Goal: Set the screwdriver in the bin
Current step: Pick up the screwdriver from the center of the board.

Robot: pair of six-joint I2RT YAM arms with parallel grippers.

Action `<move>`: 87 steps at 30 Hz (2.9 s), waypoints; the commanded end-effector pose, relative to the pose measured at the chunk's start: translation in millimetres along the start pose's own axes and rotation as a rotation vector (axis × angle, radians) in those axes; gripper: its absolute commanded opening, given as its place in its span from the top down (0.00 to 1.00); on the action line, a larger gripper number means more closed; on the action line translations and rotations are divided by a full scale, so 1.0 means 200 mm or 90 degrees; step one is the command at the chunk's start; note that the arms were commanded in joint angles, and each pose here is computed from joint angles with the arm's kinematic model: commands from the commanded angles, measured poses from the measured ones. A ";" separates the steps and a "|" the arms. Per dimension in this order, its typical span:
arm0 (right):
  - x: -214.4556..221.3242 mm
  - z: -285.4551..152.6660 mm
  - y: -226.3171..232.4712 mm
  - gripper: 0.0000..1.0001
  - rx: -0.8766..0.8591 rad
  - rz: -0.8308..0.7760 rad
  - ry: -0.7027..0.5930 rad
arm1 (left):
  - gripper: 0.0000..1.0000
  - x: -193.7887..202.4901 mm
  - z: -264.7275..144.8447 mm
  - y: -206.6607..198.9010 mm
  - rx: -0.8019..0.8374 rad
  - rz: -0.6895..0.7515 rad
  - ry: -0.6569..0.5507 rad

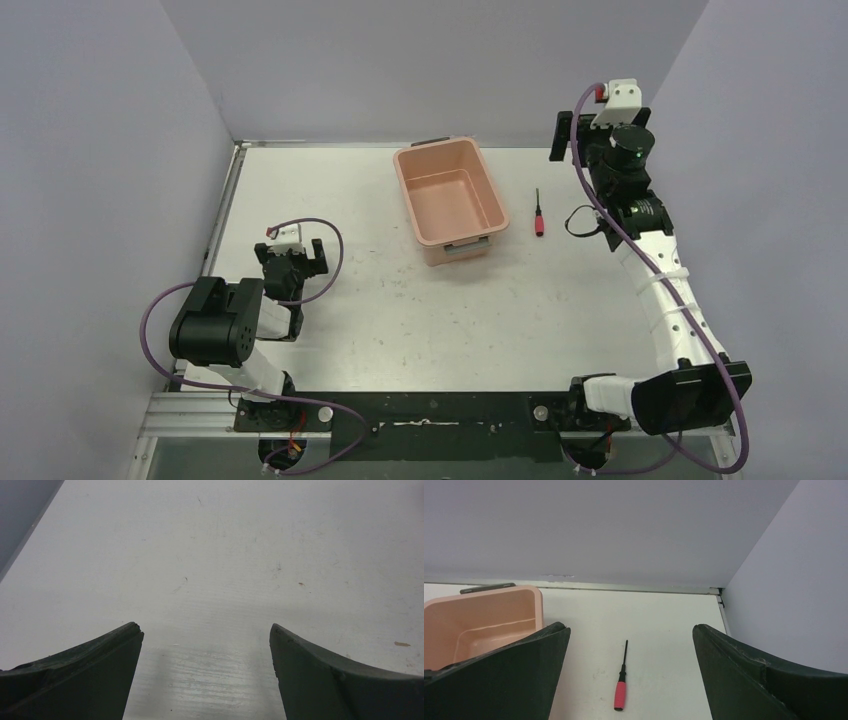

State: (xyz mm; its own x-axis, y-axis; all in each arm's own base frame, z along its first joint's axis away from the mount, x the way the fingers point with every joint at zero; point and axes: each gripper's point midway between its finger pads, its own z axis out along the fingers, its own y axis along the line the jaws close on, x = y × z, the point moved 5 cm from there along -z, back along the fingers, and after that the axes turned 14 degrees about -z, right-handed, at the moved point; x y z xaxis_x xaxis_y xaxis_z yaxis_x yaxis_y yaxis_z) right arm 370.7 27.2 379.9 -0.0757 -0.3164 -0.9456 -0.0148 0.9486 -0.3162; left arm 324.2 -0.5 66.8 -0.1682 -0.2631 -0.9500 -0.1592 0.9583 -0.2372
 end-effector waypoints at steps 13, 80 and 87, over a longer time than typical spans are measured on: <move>0.09 0.23 0.06 0.00 -0.042 0.014 0.141 | 0.03 -0.07 0.02 -0.02 0.014 -0.003 -0.035; 1.01 0.49 0.26 1.00 -0.042 0.044 0.480 | 0.03 -0.07 0.02 -0.03 0.015 -0.003 -0.035; 0.69 0.45 0.14 1.00 -0.019 0.045 0.412 | 0.03 -0.07 0.02 -0.03 0.015 -0.002 -0.035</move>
State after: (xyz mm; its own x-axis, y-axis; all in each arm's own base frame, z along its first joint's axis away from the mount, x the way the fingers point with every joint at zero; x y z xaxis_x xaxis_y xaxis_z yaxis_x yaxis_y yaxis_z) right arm 448.8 16.8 156.1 -0.7682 -0.1885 -0.6118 -0.0726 0.9751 -0.2094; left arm 324.2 -0.5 66.8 -0.1680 -0.2631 -0.9500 -0.1588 0.9584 -0.2373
